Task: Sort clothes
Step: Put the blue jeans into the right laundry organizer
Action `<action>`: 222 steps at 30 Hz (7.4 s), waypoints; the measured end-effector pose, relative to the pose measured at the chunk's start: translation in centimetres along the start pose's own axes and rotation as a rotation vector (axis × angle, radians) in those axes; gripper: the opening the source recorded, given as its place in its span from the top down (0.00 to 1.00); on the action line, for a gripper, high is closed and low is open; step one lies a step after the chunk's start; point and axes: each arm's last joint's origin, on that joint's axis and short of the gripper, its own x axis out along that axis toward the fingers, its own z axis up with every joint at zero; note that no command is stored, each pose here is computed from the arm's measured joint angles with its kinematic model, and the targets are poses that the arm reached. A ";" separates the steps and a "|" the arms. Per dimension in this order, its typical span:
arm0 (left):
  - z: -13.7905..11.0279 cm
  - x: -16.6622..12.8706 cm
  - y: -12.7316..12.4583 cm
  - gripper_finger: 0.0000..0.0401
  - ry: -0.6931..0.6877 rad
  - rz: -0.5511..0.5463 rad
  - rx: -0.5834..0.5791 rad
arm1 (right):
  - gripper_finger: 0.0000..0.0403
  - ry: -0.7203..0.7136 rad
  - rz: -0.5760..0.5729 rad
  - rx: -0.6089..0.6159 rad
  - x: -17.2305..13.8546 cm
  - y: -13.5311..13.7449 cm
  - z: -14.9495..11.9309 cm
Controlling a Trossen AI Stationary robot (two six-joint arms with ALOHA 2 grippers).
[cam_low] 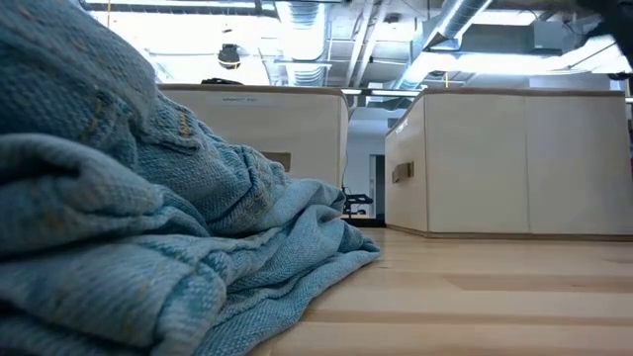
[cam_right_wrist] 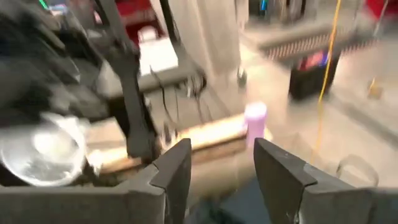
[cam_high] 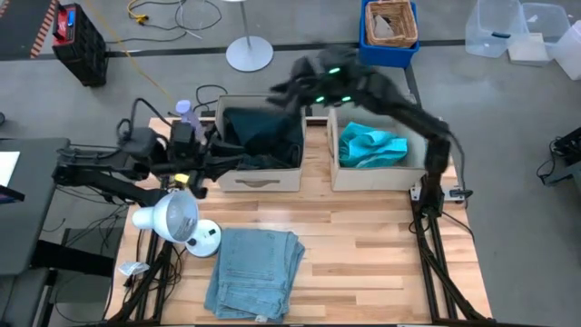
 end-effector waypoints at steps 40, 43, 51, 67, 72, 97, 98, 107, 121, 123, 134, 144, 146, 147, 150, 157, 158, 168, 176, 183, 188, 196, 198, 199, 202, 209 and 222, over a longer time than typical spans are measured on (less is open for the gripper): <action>-21.4 13.6 3.6 0.70 1.272 -0.001 0.186 | 0.62 -0.187 0.205 -0.143 -13.9 8.6 4.0; -22.7 13.7 3.6 0.70 1.311 -0.016 0.194 | 0.62 -0.169 0.216 -0.145 -13.9 8.9 3.8; -25.3 12.9 3.1 0.70 1.458 -0.128 0.180 | 0.62 -0.144 0.240 -0.155 -13.9 9.5 3.5; -28.4 9.8 3.8 0.46 1.613 -0.138 0.190 | 0.62 -0.098 0.252 -0.152 -13.9 9.9 3.0; -29.3 8.9 4.2 0.46 1.642 -0.124 0.155 | 0.62 -0.097 0.251 -0.152 -13.9 9.9 3.0; -33.2 6.4 6.2 0.46 1.590 -0.029 0.059 | 0.62 -0.089 0.256 -0.155 -13.9 10.1 2.9; -33.2 6.5 6.2 0.46 1.585 -0.030 0.056 | 0.62 -0.089 0.256 -0.153 -13.9 10.1 2.9; -31.3 8.5 5.6 0.46 1.581 -0.021 0.055 | 0.62 -0.087 0.256 -0.146 -13.9 10.1 2.8; -30.0 9.5 5.6 0.46 1.577 -0.040 0.143 | 0.62 -0.080 0.261 -0.130 -13.9 10.2 2.8; -30.5 8.8 5.9 0.46 1.607 -0.040 0.116 | 0.62 -0.080 0.264 -0.130 -13.9 10.3 2.8; -32.7 6.1 6.8 0.46 1.655 -0.071 0.048 | 0.62 -0.080 0.268 -0.131 -13.9 10.4 2.8; -33.1 5.7 7.0 0.56 1.657 -0.060 0.049 | 0.62 -0.080 0.269 -0.129 -13.9 10.4 2.8; -33.1 5.7 7.1 0.63 1.659 -0.063 0.055 | 0.62 -0.080 0.269 -0.129 -13.9 10.4 2.8; -33.1 5.7 7.1 0.66 1.659 -0.065 0.058 | 0.62 -0.080 0.269 -0.129 -13.9 10.4 2.8; -33.0 5.7 7.4 0.77 1.659 -0.059 0.047 | 0.62 -0.080 0.269 -0.129 -13.9 10.4 2.8; -33.0 5.7 7.7 0.93 1.663 -0.058 0.026 | 0.62 -0.080 0.269 -0.131 -13.9 10.4 2.8; -32.9 5.8 7.7 0.93 1.661 -0.060 0.027 | 0.62 -0.080 0.269 -0.131 -13.9 10.4 2.8; -30.3 8.5 6.6 0.93 1.580 -0.078 0.104 | 0.62 -0.080 0.269 -0.131 -13.9 10.4 2.8; -26.1 12.1 5.2 0.93 1.445 -0.117 0.202 | 0.62 -0.080 0.269 -0.131 -13.9 10.4 2.8; -21.7 15.2 4.5 0.93 1.276 -0.124 0.236 | 0.62 -0.089 0.267 -0.130 -14.1 10.3 2.9; -18.3 16.9 4.3 0.93 1.169 -0.142 0.248 | 0.62 -0.127 0.258 -0.129 -15.1 10.3 3.4; -13.5 18.9 4.0 0.93 0.989 -0.165 0.273 | 0.62 -0.219 0.267 -0.129 -17.8 10.1 4.4; -12.3 19.3 4.1 0.93 0.940 -0.159 0.280 | 0.62 -0.258 0.271 -0.129 -18.8 10.1 4.7; -11.7 19.4 4.1 0.93 0.915 -0.157 0.284 | 0.62 -0.279 0.273 -0.130 -19.2 10.1 4.9; -10.1 19.9 4.3 0.93 0.845 -0.162 0.287 | 0.62 -0.328 0.278 -0.130 -20.5 10.0 5.4; -6.4 20.9 5.0 0.93 0.661 -0.175 0.278 | 0.62 -0.364 0.285 -0.115 -22.4 9.8 5.6; -0.9 22.0 9.5 0.93 0.246 0.030 0.244 | 0.62 -0.376 0.289 -0.103 -23.2 9.8 5.7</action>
